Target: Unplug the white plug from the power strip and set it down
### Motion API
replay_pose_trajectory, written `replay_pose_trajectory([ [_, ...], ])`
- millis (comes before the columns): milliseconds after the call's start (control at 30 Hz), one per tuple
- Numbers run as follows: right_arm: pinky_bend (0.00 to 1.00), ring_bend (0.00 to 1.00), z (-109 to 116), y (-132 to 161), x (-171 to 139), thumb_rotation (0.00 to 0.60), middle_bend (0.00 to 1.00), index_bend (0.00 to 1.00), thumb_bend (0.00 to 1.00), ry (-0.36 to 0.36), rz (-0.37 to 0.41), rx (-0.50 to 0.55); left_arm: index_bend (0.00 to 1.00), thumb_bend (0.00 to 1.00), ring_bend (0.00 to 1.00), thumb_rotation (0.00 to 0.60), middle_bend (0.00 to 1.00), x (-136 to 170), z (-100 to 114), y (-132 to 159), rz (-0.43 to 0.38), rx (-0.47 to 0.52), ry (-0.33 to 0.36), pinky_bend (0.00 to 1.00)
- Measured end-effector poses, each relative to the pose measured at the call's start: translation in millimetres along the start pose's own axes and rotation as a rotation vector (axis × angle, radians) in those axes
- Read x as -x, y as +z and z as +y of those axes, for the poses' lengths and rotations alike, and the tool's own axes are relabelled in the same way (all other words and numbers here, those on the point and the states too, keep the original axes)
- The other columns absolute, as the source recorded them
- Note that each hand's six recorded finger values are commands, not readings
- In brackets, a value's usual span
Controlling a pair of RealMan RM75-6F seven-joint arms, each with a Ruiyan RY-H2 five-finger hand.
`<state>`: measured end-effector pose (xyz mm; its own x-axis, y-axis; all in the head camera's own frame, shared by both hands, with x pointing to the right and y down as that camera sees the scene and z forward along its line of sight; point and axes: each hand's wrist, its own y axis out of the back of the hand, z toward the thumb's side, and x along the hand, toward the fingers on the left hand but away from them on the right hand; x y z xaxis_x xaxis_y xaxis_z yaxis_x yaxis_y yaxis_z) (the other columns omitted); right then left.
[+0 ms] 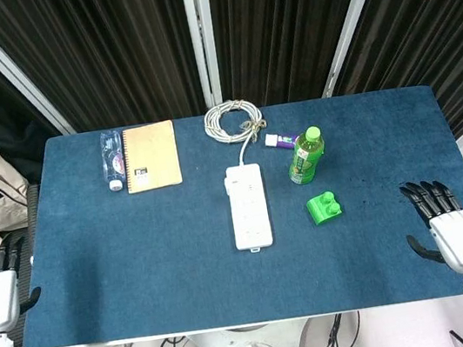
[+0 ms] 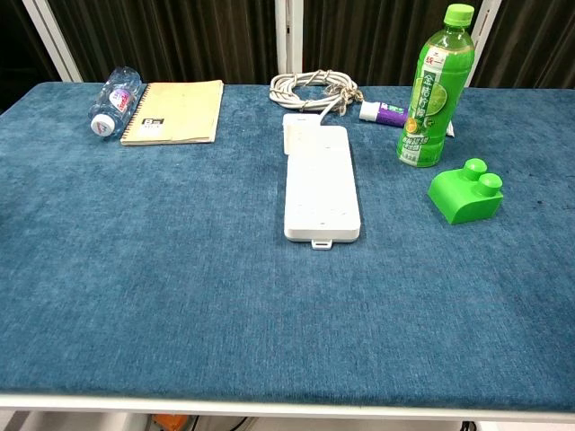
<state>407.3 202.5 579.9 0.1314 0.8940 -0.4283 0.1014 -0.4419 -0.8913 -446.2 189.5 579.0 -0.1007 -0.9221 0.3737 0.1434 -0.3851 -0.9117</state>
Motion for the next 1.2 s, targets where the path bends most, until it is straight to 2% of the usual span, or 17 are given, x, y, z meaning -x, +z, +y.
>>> replay_pose_trajectory([
  [400,0.02,0.00,-6.7,11.6,10.1,0.600,0.12,0.00,0.27,0.010,0.043,0.011,0.11,0.18,0.00,0.600,0.05,4.4,-1.8,0.4,-0.014,0.029,0.000,0.02],
  [500,0.06,0.00,-8.0,20.5,15.8,0.600,0.15,0.03,0.28,0.020,0.085,0.011,0.13,0.18,0.00,0.600,0.06,-1.8,0.6,7.0,-0.037,0.034,0.001,0.06],
  [600,0.06,0.00,-13.9,34.8,25.5,0.600,0.17,0.06,0.33,0.053,0.149,0.008,0.13,0.17,0.00,0.600,0.07,-14.7,7.3,22.3,-0.097,0.048,0.014,0.08],
  [700,0.06,0.00,-25.9,51.4,38.0,0.600,0.15,0.06,0.33,0.113,0.217,-0.001,0.14,0.16,0.00,0.600,0.09,-32.2,15.4,46.3,-0.187,0.073,0.024,0.14],
  [800,0.02,0.00,-44.0,70.5,51.6,0.600,0.12,0.06,0.36,0.201,0.284,-0.019,0.16,0.16,0.00,0.600,0.10,-52.0,22.7,76.5,-0.287,0.093,0.019,0.19],
  [967,0.00,0.00,-80.0,118.1,78.3,0.600,0.09,0.06,0.38,0.351,0.416,-0.049,0.18,0.16,0.03,0.600,0.14,-90.8,33.7,147.9,-0.488,0.124,-0.014,0.23],
  [1133,0.00,0.00,-104.9,158.4,100.8,0.600,0.08,0.06,0.39,0.406,0.482,-0.034,0.20,0.16,0.03,0.600,0.14,-127.0,32.0,233.4,-0.675,0.120,-0.084,0.23],
  [1200,0.00,0.00,-112.0,169.1,107.1,0.600,0.07,0.06,0.39,0.410,0.493,-0.029,0.20,0.16,0.03,0.600,0.14,-138.8,29.9,262.4,-0.720,0.115,-0.106,0.23],
])
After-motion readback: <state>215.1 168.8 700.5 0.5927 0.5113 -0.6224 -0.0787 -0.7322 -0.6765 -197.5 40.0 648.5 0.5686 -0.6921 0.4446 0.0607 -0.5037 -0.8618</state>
